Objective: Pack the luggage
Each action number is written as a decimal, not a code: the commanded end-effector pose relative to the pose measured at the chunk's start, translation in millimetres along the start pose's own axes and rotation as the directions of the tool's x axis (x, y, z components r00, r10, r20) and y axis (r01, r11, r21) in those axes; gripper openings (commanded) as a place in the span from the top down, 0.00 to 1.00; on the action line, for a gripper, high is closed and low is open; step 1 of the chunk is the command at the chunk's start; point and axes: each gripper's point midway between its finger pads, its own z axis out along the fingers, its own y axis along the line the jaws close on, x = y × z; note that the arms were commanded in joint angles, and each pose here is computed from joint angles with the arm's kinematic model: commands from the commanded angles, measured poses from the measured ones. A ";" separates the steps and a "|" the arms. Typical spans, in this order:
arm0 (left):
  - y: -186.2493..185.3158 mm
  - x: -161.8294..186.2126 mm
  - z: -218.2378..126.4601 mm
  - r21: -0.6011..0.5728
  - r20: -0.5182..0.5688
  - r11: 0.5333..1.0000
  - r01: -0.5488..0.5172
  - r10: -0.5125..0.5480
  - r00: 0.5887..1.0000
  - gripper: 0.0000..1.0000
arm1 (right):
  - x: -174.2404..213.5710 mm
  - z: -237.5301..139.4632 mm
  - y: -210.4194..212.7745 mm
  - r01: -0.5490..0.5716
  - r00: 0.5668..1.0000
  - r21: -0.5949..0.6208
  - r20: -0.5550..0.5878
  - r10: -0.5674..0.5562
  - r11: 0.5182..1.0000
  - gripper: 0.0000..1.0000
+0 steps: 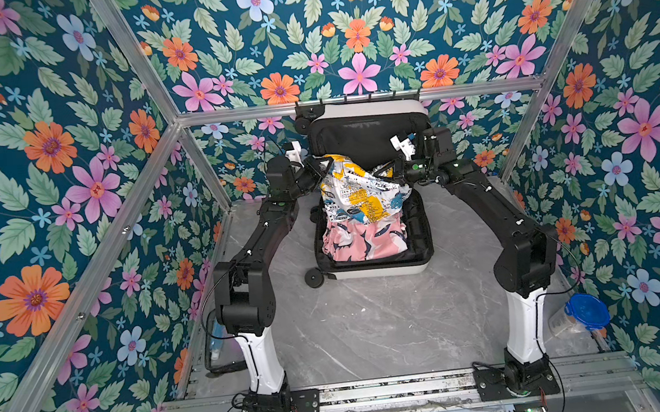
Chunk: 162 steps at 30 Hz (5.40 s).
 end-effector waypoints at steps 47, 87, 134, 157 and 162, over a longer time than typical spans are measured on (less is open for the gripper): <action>86.7 167.5 -89.9 -0.298 -0.180 0.950 0.089 -0.148 0.973 1.00 | 110.4 -9.4 -98.0 -0.177 0.982 0.153 -0.043 0.186 0.972 1.00; 80.1 170.3 -201.2 -0.660 -0.318 0.724 -0.200 -0.028 0.948 0.51 | 132.1 -107.3 -102.5 -0.197 0.980 0.631 0.095 0.177 0.750 0.49; 202.9 159.3 11.2 -0.572 -0.252 0.811 -0.120 -0.035 0.967 0.71 | 109.5 20.0 -215.2 0.016 0.975 0.824 -0.137 0.173 0.566 0.70; 82.5 114.2 -261.0 -0.827 -0.127 0.521 -0.209 0.189 0.974 0.55 | 169.4 2.7 -16.2 0.136 0.988 0.536 -0.133 -0.076 0.833 0.51; 120.4 102.4 -356.3 -0.916 0.023 0.401 -0.032 0.131 0.991 0.52 | 243.7 42.6 9.3 0.199 0.960 0.448 -0.269 -0.081 0.872 0.49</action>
